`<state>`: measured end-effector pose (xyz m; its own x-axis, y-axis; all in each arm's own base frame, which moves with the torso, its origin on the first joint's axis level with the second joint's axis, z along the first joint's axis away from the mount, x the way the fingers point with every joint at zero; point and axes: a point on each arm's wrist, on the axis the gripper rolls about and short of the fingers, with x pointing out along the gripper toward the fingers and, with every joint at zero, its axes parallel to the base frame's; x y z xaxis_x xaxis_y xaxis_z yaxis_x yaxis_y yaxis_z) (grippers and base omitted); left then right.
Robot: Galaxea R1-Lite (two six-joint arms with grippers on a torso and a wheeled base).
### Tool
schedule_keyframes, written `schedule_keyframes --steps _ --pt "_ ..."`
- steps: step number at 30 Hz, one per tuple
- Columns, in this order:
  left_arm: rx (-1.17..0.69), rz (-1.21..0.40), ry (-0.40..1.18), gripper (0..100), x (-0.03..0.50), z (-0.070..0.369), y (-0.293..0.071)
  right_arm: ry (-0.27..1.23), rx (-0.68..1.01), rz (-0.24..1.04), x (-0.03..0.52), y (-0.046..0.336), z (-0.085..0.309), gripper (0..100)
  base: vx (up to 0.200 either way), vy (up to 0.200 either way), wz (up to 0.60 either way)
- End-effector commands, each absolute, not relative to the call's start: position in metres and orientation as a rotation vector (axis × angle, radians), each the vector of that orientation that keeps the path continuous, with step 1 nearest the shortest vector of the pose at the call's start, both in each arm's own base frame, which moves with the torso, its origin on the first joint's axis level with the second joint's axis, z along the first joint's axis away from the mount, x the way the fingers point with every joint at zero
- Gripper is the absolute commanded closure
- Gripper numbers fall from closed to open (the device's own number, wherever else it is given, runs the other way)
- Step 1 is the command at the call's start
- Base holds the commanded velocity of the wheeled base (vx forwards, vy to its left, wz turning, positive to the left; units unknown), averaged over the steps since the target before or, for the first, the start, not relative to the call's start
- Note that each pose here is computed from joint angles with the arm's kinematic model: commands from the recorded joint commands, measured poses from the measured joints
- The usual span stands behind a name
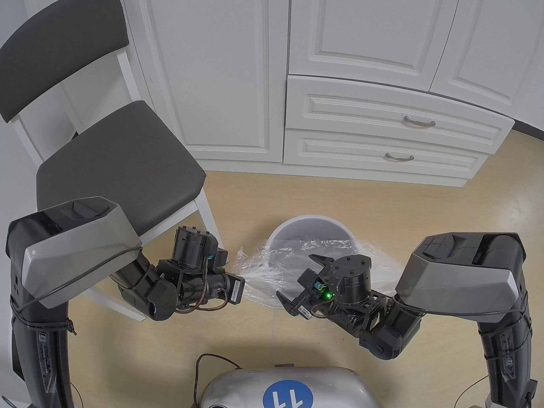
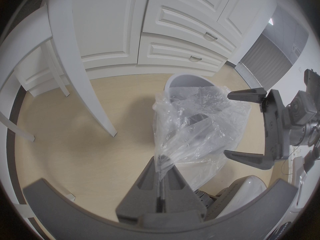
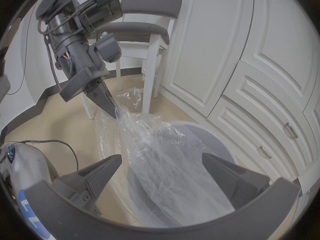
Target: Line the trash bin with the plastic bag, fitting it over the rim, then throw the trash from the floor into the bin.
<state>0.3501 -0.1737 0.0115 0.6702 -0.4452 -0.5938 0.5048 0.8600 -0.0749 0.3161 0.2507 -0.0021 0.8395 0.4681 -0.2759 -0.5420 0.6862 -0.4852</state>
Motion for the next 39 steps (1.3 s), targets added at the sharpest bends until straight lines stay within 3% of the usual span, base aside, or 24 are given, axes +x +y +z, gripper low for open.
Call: schedule_keyframes --steps 1,16,26,39 --pt "0.098 -0.536 0.637 100 0.35 0.013 -0.174 0.147 -0.598 0.539 0.323 0.256 -0.017 0 0.0 0.0 0.0" --pt "0.098 -0.535 0.639 100 0.35 0.013 -0.173 0.123 -0.63 0.333 0.359 0.212 -0.004 0 0.0 0.0 0.0" --pt "0.097 -0.53 0.642 100 0.351 0.012 -0.171 0.102 -0.607 0.261 0.365 0.184 0.015 0 0.0 0.0 0.0" --pt "0.098 -0.531 0.647 100 0.35 0.011 -0.171 0.053 -0.582 0.234 0.368 0.179 0.038 0 0.0 0.0 0.0"
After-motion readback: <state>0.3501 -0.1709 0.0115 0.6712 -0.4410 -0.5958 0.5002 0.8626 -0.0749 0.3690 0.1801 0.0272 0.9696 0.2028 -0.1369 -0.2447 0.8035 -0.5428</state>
